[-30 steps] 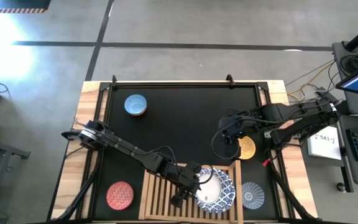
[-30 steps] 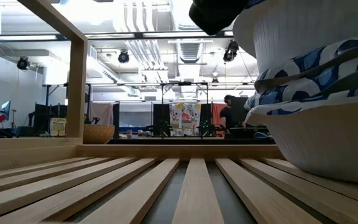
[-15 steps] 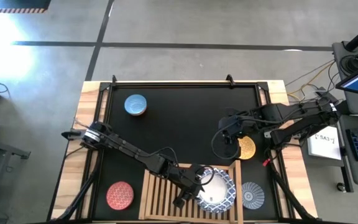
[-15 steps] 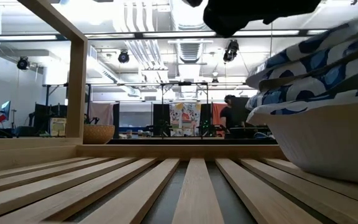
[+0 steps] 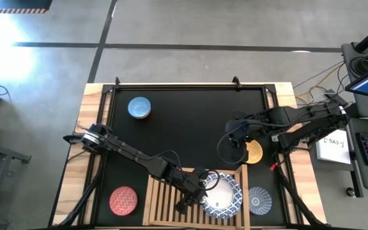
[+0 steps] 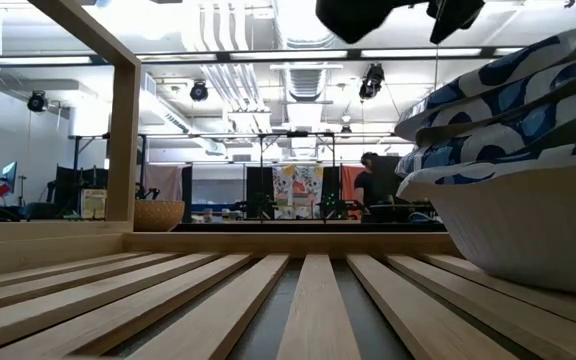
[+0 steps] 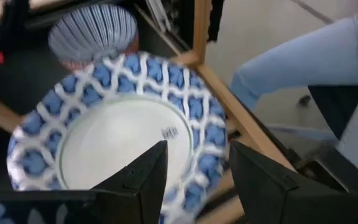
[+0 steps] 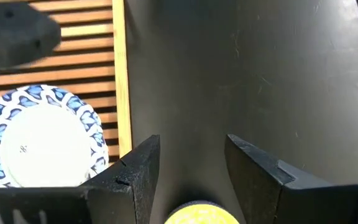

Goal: Place and stack bowls onto a shelf
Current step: Put the blue patterned bowl on the shelf

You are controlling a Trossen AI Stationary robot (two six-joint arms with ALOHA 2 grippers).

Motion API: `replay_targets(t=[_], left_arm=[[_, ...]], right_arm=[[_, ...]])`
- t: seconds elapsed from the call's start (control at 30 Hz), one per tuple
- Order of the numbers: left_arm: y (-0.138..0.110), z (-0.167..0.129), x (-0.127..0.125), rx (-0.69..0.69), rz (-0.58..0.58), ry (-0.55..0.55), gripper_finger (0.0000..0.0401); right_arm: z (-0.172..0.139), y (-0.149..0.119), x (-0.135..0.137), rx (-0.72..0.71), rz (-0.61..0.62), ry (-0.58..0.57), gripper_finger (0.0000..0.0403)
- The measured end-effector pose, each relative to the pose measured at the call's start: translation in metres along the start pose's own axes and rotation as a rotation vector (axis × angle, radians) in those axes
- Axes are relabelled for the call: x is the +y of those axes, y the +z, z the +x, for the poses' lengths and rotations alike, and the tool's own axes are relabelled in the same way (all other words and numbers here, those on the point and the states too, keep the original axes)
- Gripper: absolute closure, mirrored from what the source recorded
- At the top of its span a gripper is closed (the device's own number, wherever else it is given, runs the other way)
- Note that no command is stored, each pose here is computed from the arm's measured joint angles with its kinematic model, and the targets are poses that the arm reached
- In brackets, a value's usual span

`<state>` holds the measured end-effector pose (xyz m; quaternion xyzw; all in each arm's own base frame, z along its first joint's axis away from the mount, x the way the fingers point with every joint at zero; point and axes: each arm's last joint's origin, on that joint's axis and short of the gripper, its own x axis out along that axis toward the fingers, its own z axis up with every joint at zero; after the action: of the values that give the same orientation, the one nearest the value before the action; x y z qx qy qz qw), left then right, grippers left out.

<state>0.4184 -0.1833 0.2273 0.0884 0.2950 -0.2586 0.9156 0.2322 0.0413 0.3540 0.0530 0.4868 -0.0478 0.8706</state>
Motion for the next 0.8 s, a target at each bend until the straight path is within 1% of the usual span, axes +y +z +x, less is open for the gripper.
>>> replay_targets(t=[0.13,0.27,0.53,0.7,0.8], left_arm=[[0.000,-0.013,0.006,0.050,-0.024,0.008,0.0245],[-0.002,-0.028,0.018,0.105,-0.047,0.015,0.0246],[-0.019,-0.058,0.062,0.164,-0.117,-0.002,0.0246],[-0.034,-0.077,0.095,0.210,-0.213,0.062,0.0246],[-0.043,-0.089,0.113,0.262,-0.280,0.127,0.0246]], right_arm=[[0.005,-0.004,-0.001,0.029,-0.003,-0.010,0.0234],[0.016,-0.012,-0.001,0.072,-0.010,-0.023,0.0234],[0.032,-0.024,-0.003,0.140,-0.017,-0.045,0.0234],[0.035,-0.026,-0.004,0.147,-0.019,-0.058,0.0234],[0.035,-0.025,-0.005,0.128,-0.024,-0.103,0.0234]])
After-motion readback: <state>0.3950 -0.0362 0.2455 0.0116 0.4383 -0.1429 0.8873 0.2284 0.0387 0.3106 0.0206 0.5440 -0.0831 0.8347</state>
